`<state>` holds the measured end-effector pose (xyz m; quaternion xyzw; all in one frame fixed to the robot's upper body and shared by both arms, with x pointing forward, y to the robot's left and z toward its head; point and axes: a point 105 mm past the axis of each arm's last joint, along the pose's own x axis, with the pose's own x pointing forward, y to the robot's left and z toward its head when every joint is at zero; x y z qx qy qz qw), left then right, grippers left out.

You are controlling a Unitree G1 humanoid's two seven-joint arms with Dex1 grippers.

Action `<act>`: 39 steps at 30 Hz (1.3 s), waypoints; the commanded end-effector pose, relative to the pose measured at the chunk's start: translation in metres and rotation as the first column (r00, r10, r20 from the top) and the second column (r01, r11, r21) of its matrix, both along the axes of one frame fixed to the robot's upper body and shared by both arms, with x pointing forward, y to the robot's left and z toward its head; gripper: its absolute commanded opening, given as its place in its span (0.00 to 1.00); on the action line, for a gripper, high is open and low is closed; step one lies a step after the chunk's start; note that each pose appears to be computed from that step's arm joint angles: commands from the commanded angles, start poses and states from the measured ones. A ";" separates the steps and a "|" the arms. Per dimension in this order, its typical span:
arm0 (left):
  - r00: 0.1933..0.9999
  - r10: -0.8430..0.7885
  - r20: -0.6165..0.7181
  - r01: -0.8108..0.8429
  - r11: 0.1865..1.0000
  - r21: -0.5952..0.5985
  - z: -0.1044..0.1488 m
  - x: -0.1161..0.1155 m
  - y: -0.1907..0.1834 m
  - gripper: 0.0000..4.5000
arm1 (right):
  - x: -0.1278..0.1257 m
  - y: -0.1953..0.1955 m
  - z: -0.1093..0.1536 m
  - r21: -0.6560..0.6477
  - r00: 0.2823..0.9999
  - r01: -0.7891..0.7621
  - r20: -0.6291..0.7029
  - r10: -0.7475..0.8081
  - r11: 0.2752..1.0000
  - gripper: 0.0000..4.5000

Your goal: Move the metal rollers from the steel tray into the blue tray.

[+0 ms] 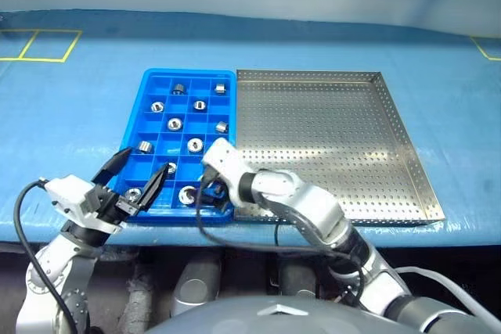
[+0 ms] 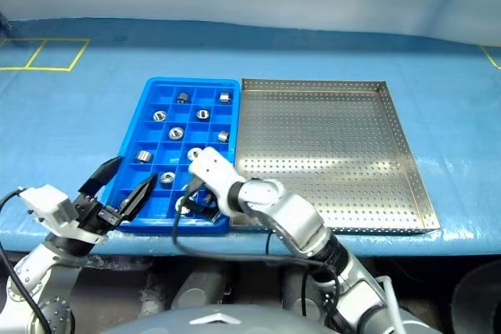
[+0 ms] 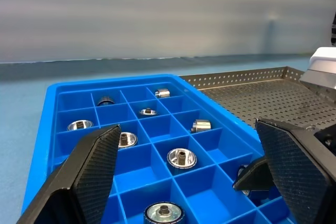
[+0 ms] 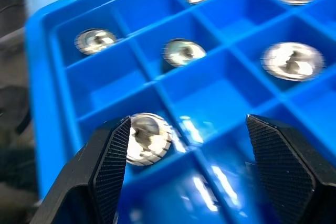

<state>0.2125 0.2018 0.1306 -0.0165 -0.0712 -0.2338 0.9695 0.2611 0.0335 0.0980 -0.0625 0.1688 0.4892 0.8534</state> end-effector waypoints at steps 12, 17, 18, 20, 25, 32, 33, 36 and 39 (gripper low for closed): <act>0.986 -0.138 0.097 0.136 0.990 0.030 0.020 0.051 -0.043 1.00 | -0.008 -0.144 0.031 0.114 0.800 0.450 0.390 -0.456 0.886 0.82; 0.987 -0.132 0.095 0.129 0.991 0.035 0.017 0.059 -0.049 1.00 | -0.023 -0.154 0.024 0.131 0.774 0.502 0.372 -0.512 0.855 0.82; 0.986 -0.138 0.090 0.134 0.990 0.042 0.015 0.059 -0.052 1.00 | -0.024 -0.155 0.024 0.135 0.768 0.512 0.369 -0.522 0.848 0.82; 0.984 -0.156 0.082 0.153 0.987 0.045 0.013 0.059 -0.056 1.00 | -0.026 -0.158 0.024 0.139 0.757 0.531 0.366 -0.542 0.836 0.82; 0.984 -0.162 0.070 0.159 0.986 0.049 0.011 0.059 -0.057 1.00 | -0.026 -0.163 0.022 0.132 0.740 0.560 0.365 -0.566 0.818 0.82; 0.985 -0.163 0.061 0.159 0.986 0.057 0.009 0.059 -0.056 1.00 | -0.026 -0.161 0.020 0.134 0.744 0.560 0.354 -0.567 0.818 0.82; 0.985 -0.160 0.058 0.157 0.986 0.059 0.009 0.059 -0.055 1.00 | -0.026 -0.160 0.019 0.133 0.745 0.559 0.352 -0.566 0.818 0.82; 0.986 -0.157 0.051 0.153 0.986 0.063 0.007 0.058 -0.055 1.00 | -0.025 -0.159 0.018 0.133 0.750 0.557 0.345 -0.565 0.820 0.82; 0.987 -0.156 0.047 0.153 0.986 0.064 0.006 0.057 -0.054 1.00 | -0.025 -0.156 0.016 0.133 0.755 0.552 0.339 -0.561 0.823 0.82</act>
